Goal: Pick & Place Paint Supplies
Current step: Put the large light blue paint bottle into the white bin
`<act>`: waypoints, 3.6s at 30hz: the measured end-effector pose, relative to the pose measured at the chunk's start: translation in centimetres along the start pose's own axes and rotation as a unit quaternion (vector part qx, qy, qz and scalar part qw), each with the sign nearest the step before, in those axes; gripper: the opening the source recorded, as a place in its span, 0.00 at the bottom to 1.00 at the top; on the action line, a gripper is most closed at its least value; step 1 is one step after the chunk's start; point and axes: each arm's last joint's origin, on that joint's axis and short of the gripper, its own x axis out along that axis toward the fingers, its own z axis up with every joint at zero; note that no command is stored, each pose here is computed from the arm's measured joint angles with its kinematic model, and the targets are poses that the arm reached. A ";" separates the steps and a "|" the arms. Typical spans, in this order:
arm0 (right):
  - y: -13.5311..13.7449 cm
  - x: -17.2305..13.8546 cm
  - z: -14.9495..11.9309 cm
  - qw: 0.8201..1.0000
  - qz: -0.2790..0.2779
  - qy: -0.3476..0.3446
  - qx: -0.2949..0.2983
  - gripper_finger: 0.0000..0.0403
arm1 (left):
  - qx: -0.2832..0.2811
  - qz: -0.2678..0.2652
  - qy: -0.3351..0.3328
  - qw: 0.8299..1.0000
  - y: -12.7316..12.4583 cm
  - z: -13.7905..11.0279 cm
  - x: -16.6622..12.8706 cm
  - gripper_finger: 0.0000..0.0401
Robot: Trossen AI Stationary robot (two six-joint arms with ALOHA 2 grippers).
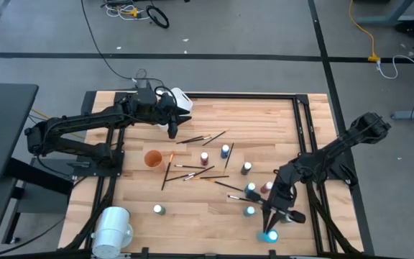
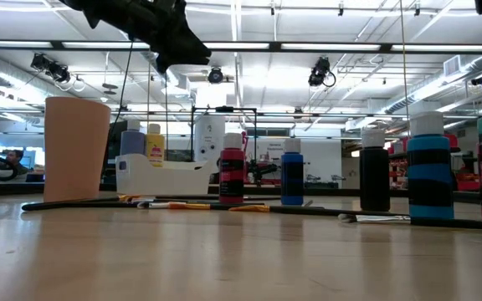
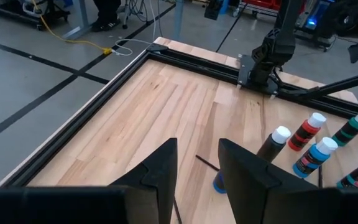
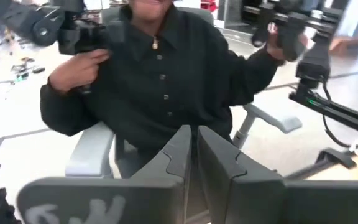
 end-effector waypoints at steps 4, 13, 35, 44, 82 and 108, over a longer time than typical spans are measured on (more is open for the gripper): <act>0.1 0.2 -0.1 1.000 -0.013 0.007 0.008 0.08 | 0.004 0.008 -0.003 1.000 0.0 0.0 0.0 0.31; 0.2 0.1 -0.9 0.998 -0.014 0.043 0.043 0.08 | 0.007 0.014 -0.017 1.000 0.1 0.3 0.0 0.31; 0.5 0.5 -0.4 0.999 -0.045 0.026 -0.001 0.08 | 0.007 0.013 -0.016 1.000 0.1 0.3 0.0 0.31; 0.9 1.0 -0.4 0.995 -0.094 0.031 -0.010 0.08 | 0.007 0.013 -0.016 1.000 0.0 0.3 0.0 0.31; 2.2 1.9 -0.1 0.980 -0.195 0.030 -0.001 0.36 | 0.007 0.013 -0.017 1.000 0.0 0.3 0.0 0.31; 5.2 4.5 -3.4 0.988 -0.091 0.122 0.035 0.51 | 0.007 0.013 -0.017 1.000 0.1 0.3 0.0 0.31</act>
